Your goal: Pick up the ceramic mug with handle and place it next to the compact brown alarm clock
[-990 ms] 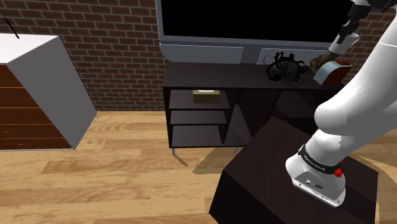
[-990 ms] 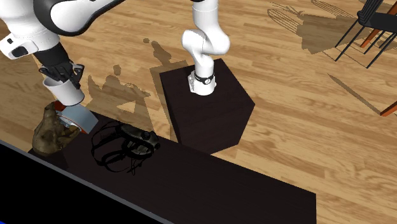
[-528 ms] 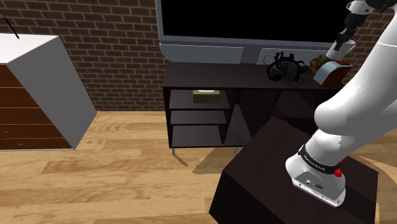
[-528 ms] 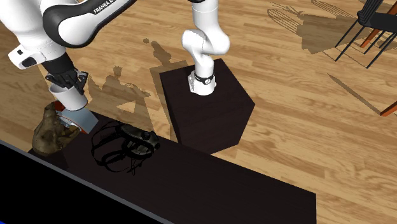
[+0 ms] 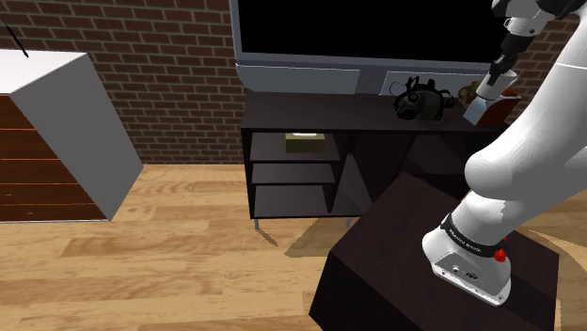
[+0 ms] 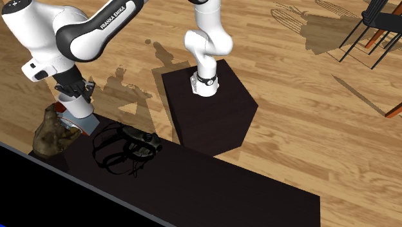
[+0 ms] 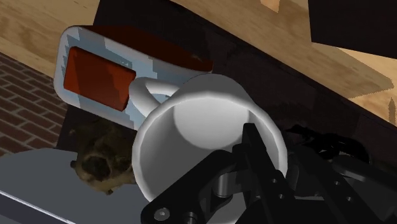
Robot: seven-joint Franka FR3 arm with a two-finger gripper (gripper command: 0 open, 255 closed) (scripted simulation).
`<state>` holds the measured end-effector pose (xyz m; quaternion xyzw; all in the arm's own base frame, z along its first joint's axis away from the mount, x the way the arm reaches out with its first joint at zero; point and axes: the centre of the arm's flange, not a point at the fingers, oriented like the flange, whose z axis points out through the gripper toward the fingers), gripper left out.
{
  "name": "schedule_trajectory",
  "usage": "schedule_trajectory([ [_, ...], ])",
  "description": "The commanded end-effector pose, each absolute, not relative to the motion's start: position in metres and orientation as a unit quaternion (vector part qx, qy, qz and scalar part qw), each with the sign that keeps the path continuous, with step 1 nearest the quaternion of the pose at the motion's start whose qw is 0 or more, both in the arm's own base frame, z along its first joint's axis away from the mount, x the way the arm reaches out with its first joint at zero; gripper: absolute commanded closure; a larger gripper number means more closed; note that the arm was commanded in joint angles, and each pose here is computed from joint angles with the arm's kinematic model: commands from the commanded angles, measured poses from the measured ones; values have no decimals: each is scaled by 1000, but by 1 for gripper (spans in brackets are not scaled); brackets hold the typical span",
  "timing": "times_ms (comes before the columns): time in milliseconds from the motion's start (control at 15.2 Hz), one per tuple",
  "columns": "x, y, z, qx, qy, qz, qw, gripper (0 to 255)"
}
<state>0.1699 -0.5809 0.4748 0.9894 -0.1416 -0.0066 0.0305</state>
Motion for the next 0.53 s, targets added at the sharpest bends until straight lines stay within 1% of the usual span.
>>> schedule_trajectory([
  [0, 169, -581, 465, 989, -142, -6, 31, 255],
  [462, 169, -581, 428, 989, -142, -6, 31, 255],
])
